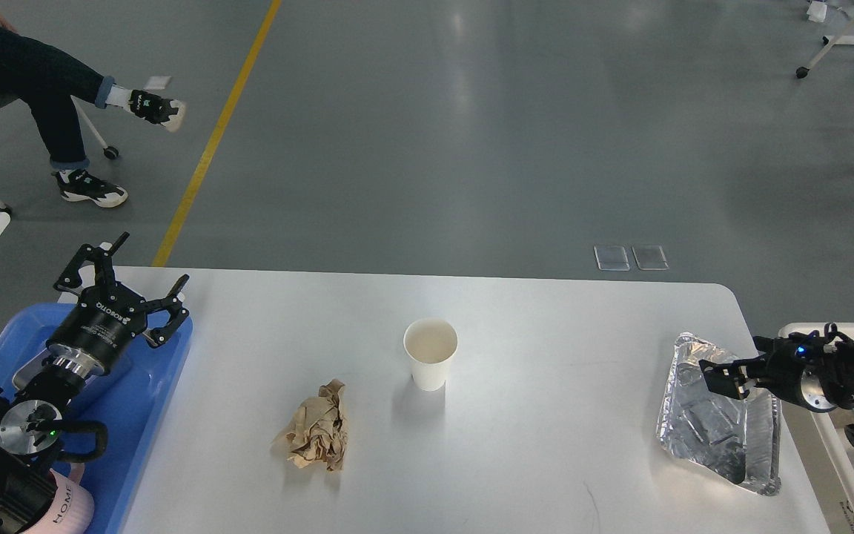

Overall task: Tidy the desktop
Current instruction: 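Reach the right gripper to the foil tray and grasp its edge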

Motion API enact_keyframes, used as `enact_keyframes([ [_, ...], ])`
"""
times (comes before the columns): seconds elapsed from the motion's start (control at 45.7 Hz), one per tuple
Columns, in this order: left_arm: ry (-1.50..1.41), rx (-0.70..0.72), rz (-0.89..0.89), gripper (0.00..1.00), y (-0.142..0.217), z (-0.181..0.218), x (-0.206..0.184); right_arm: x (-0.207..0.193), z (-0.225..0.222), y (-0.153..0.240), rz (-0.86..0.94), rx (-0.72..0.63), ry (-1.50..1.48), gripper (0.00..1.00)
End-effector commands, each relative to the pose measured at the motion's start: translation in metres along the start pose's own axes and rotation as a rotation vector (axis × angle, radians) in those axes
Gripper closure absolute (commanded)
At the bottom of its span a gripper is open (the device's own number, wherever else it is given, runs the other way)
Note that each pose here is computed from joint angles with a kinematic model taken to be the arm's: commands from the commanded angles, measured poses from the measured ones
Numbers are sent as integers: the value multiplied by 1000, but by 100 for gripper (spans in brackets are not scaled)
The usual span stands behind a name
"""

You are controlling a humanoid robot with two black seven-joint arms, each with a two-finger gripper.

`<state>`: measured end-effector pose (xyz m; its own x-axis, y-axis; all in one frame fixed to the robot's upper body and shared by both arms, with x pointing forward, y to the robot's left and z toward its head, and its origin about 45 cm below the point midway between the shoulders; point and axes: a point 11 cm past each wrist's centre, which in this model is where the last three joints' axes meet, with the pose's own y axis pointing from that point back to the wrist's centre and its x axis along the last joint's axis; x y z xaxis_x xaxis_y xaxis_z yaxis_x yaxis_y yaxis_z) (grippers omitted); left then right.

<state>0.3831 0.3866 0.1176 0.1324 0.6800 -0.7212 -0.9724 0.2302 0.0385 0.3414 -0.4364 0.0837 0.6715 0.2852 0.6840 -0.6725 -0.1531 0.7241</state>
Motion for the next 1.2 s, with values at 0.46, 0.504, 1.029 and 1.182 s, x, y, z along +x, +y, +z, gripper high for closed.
enact_keyframes([
  [0.46,8,7,22,3,9,-6,8,-8,-1,-16,-28,13,205,0],
  [0.504,8,7,22,3,9,-6,8,-7,-2,-18,-26,8,210,0],
  [1.029,13,13,26,3,15,-10,11,-2,-5,-28,-14,12,239,0],
  [1.182,14,12,26,3,15,-9,11,-4,-12,-31,-15,25,236,0],
])
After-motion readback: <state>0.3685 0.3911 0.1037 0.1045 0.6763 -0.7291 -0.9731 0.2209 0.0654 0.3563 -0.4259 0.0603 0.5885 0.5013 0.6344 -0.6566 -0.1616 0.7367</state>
